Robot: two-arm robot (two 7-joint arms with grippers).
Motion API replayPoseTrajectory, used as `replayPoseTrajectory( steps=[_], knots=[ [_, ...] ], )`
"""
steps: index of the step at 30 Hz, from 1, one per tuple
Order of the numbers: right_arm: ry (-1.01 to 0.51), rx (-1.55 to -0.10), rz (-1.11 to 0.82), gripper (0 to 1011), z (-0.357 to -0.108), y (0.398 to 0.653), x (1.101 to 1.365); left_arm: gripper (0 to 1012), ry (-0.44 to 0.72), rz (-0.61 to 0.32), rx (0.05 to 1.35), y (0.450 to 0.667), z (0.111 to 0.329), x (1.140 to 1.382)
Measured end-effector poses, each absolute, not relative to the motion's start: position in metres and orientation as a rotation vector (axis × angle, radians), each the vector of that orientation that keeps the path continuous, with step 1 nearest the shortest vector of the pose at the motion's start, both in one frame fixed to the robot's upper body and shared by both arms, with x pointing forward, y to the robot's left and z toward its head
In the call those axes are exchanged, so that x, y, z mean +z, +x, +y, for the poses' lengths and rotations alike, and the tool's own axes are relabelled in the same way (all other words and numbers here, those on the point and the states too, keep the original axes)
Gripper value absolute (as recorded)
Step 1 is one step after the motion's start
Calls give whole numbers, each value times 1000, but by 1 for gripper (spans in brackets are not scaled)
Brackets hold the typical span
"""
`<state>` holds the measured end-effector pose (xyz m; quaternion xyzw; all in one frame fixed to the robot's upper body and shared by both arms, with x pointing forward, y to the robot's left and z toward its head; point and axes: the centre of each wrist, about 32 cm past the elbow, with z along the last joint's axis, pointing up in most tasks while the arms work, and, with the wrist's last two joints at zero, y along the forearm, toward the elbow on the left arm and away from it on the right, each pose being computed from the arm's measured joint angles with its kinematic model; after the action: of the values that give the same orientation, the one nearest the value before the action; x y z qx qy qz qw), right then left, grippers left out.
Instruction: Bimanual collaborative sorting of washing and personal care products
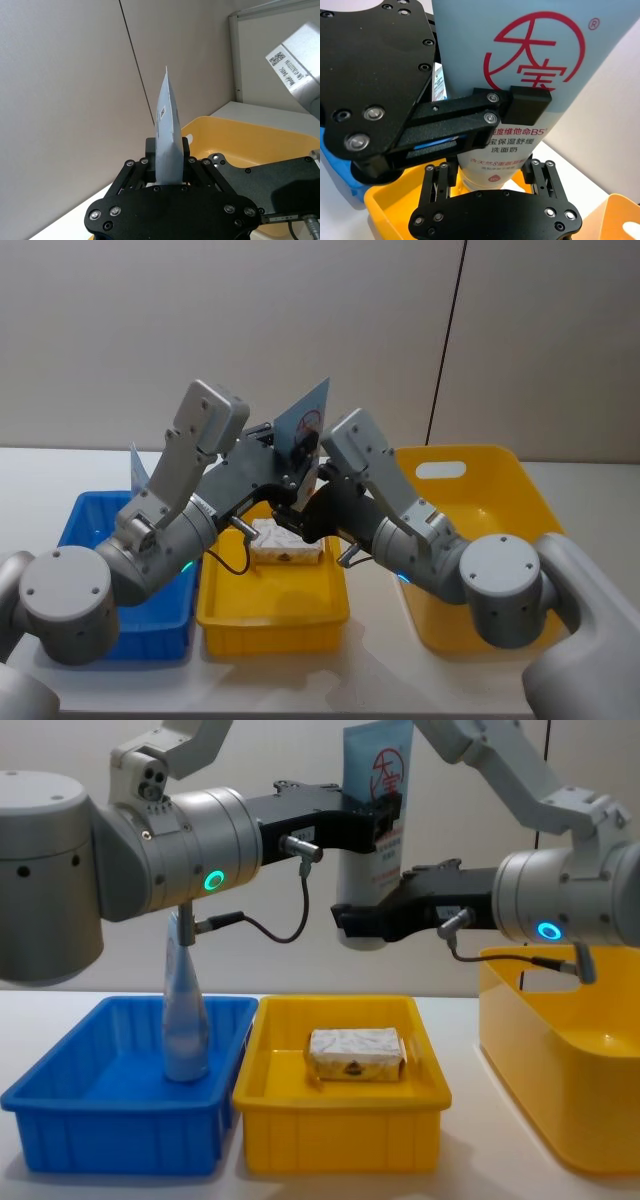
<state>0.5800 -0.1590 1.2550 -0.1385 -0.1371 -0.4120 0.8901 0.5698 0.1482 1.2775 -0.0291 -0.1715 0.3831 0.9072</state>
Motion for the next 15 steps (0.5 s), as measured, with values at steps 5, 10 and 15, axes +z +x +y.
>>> replayPoseTrajectory(
  steps=[5,10,15],
  knots=[
    [-287,-851,-279,618,-156,581,1255,224,-60,-354,791,570,148,1277],
    [-286,-851,-275,601,-155,582,1256,224,-60,-354,791,570,148,1277],
    [-286,-856,-270,594,-155,581,1256,312,-61,-354,790,570,148,1278]
  ],
)
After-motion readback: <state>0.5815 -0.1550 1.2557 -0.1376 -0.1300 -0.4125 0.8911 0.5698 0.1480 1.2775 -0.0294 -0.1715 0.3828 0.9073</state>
